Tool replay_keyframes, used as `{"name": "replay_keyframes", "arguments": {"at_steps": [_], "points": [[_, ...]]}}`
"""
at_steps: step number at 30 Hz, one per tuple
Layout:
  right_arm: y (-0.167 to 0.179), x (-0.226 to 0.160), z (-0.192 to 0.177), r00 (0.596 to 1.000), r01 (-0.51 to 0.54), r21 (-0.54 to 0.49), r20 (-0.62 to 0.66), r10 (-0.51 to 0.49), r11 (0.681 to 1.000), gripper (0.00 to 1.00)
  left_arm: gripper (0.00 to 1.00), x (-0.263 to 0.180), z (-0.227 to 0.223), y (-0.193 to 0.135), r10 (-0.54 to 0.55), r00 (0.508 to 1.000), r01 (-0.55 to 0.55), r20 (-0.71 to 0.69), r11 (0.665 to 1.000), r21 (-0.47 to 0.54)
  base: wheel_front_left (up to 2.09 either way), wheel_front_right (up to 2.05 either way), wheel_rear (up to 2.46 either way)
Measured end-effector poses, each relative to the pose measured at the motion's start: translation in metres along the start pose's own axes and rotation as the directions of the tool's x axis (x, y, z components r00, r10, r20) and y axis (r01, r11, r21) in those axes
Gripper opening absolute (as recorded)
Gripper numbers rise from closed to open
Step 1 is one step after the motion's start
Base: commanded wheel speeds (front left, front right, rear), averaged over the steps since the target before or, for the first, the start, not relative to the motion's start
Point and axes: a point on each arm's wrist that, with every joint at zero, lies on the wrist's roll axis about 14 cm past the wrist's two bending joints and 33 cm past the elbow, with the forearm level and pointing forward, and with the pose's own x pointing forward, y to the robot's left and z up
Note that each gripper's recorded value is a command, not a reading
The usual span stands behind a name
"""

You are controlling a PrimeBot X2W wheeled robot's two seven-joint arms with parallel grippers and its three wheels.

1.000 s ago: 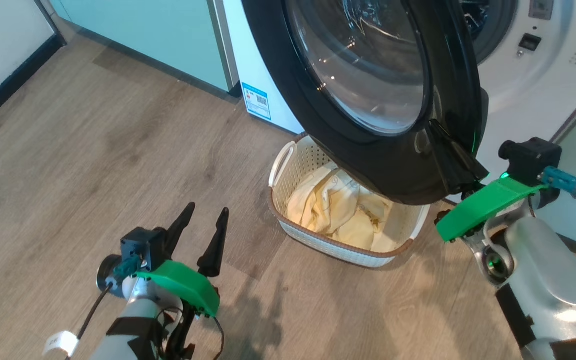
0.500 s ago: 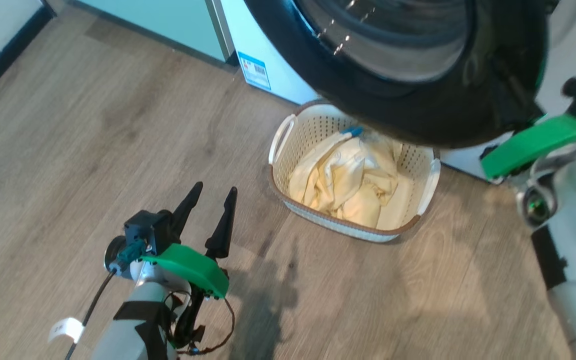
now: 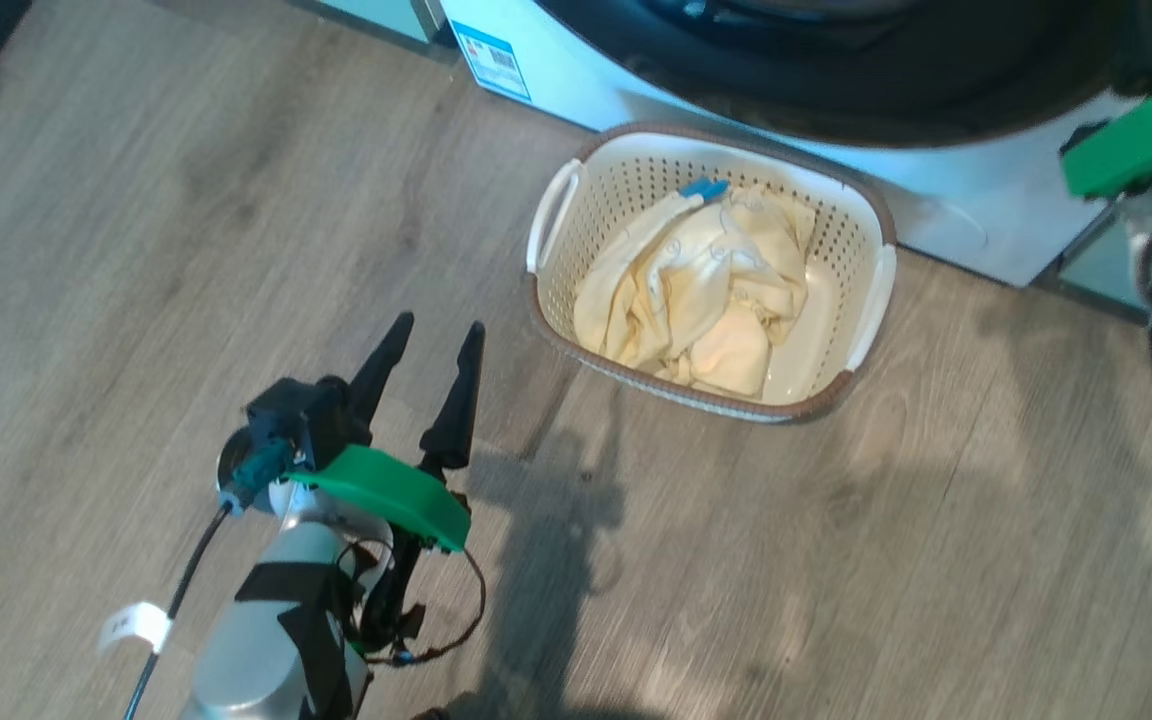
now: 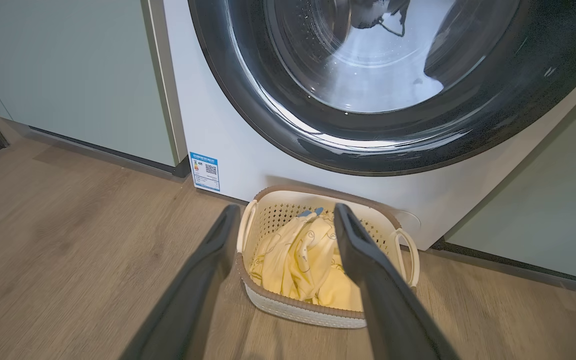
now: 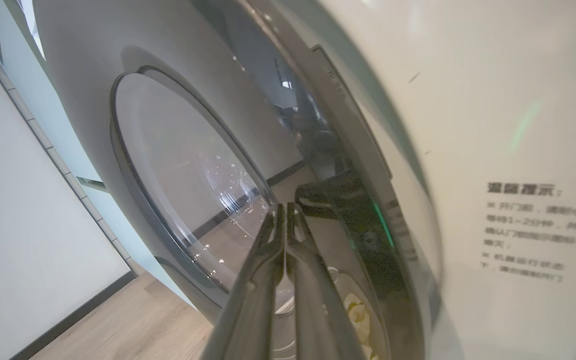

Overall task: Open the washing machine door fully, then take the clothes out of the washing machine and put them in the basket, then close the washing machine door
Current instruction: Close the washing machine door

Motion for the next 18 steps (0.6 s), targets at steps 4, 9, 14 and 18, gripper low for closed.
{"name": "replay_keyframes", "arguments": {"at_steps": [4, 9, 14, 18], "points": [[-0.011, 0.007, -0.003, 1.000, 0.016, 0.001, -0.002, -0.016, 1.000, 0.00, 1.00, 0.011, -0.003, -0.003, -0.008, 1.000, 0.008, -0.003, 1.000, -0.001, 0.00, 0.00, 0.00], [-0.013, 0.008, -0.009, 1.000, 0.009, -0.003, -0.013, -0.009, 1.000, 0.00, 1.00, 0.016, -0.006, -0.003, -0.004, 1.000, 0.004, -0.007, 1.000, -0.005, 0.00, 0.00, 0.00], [-0.007, 0.008, -0.003, 1.000, -0.015, -0.022, -0.004, 0.015, 1.000, 0.00, 1.00, 0.019, -0.002, -0.005, -0.010, 1.000, 0.010, 0.005, 1.000, -0.008, 0.00, 0.00, 0.00], [0.008, 0.006, 0.012, 0.998, -0.055, -0.042, 0.026, 0.056, 0.998, 0.00, 1.00, 0.017, 0.005, -0.007, -0.016, 1.000, 0.016, 0.024, 1.000, -0.012, 0.00, 0.00, 0.00]]}}
